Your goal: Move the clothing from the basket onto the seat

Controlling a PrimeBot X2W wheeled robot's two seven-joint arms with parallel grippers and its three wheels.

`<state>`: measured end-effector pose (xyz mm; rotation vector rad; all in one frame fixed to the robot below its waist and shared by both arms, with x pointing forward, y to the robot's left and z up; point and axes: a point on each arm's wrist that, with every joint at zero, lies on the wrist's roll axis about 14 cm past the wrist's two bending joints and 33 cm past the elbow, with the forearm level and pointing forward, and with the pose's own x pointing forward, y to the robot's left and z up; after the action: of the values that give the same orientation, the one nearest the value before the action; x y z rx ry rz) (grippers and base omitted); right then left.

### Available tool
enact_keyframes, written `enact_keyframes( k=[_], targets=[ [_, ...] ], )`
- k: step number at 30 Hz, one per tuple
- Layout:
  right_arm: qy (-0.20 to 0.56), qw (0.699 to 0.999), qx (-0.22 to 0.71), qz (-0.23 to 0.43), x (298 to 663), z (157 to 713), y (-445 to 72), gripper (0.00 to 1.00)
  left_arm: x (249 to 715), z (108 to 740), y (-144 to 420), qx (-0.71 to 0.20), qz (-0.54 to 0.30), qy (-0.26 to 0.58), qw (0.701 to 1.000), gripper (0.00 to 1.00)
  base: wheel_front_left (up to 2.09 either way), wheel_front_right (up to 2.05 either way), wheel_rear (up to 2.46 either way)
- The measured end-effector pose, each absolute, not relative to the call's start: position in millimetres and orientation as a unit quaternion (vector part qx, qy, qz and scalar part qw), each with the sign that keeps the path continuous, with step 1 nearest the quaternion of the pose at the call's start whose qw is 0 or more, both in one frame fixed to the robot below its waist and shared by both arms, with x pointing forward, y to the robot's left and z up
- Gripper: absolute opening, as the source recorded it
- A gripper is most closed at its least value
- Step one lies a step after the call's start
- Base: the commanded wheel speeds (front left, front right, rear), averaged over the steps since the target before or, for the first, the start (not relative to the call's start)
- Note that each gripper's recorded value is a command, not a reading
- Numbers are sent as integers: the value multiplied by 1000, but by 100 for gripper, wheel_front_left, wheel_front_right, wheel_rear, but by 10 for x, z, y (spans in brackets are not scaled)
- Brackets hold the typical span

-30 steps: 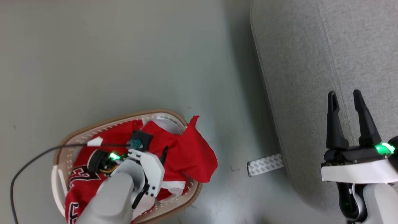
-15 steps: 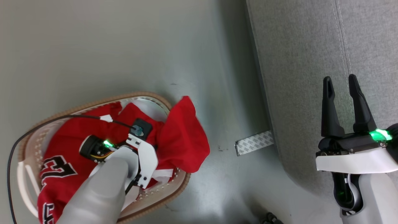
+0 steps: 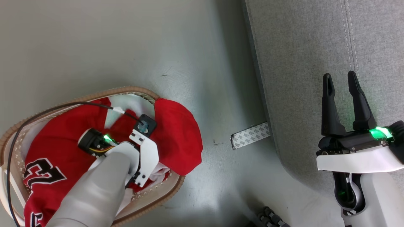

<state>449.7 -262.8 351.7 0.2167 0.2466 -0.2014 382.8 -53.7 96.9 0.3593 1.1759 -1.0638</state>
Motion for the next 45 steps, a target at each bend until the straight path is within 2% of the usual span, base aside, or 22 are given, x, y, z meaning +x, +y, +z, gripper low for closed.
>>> enact_keyframes(
  k=[4, 12, 24, 33, 45],
  targets=[
    [120, 982, 110, -100, 4505, 3533, -2623, 100, 3828, 997, -538, 157, -476, 522, 690, 0, 0, 0, 0],
    [99, 985, 112, -84, 4559, 3703, -2535, 100, 3952, 1255, -566, 128, -460, 500, 723, 0, 0, 0, 0],
    [23, 993, 100, -60, 4516, 4375, -2471, 100, 3917, 2093, -574, 44, -422, 422, 801, 0, 0, 0, 0],
    [-25, 994, 106, -24, 4346, 4836, -2285, 100, 4150, 3036, -512, -41, -369, 312, 874, 0, 0, 0, 0],
    [-75, 990, 116, 20, 4077, 5272, -2007, 100, 4342, 4396, -325, -99, -341, 137, 925, 0, 0, 0, 0]
  ],
)
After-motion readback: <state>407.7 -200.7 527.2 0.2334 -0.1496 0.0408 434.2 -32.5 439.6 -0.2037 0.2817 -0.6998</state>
